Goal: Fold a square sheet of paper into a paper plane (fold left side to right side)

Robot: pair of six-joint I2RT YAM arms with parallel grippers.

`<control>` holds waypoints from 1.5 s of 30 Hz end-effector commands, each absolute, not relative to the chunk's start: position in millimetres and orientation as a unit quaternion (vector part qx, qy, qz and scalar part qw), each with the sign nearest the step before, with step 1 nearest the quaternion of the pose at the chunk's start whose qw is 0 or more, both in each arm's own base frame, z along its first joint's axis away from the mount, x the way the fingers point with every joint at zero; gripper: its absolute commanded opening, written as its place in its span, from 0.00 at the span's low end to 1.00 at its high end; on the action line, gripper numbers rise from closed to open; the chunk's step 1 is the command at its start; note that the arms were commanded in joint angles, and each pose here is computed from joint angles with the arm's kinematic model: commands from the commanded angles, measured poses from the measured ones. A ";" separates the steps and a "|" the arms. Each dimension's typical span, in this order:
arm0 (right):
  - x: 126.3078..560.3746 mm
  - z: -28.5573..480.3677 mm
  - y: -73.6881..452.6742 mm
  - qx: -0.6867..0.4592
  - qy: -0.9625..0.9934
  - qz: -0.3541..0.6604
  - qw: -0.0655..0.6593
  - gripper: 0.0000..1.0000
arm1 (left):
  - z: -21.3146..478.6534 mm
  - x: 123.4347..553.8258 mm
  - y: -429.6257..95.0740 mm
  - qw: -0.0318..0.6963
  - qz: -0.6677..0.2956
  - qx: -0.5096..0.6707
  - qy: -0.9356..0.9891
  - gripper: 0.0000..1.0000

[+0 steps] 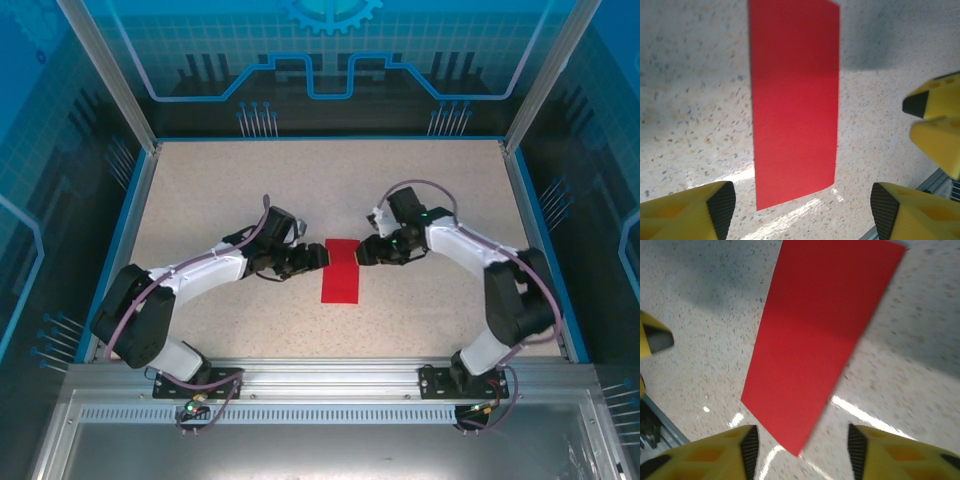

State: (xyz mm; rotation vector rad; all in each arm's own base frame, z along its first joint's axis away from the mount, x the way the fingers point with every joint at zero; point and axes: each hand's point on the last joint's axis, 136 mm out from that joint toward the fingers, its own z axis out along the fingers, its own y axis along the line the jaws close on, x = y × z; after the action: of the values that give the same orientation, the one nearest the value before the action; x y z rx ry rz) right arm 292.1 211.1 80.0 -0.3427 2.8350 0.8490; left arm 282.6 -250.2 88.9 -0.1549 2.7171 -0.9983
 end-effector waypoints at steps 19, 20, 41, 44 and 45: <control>345.9 14.3 233.6 -0.142 0.970 0.191 0.049 0.36 | 58.2 282.2 -267.1 0.070 -0.395 -0.060 0.914 0.73; 345.4 12.1 231.1 -0.143 0.971 0.186 0.047 0.36 | 57.1 281.8 -267.9 0.068 -0.396 -0.060 0.914 0.73; 331.7 -1.8 234.5 -0.159 0.966 0.201 0.027 0.31 | 32.5 277.1 -286.0 0.021 -0.404 -0.056 0.913 0.52; 331.4 -1.3 235.0 -0.159 0.966 0.203 0.027 0.31 | 32.1 277.9 -287.5 0.020 -0.407 -0.056 0.912 0.49; 331.6 -1.0 235.5 -0.159 0.966 0.204 0.027 0.31 | 31.9 277.7 -288.2 0.020 -0.407 -0.055 0.912 0.47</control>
State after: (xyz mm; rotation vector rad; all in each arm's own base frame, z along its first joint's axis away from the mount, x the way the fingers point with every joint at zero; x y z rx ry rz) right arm 350.1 235.1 17.6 -0.4534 2.9146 0.6284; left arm 276.8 -279.1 28.7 -0.1943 2.8315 -1.2155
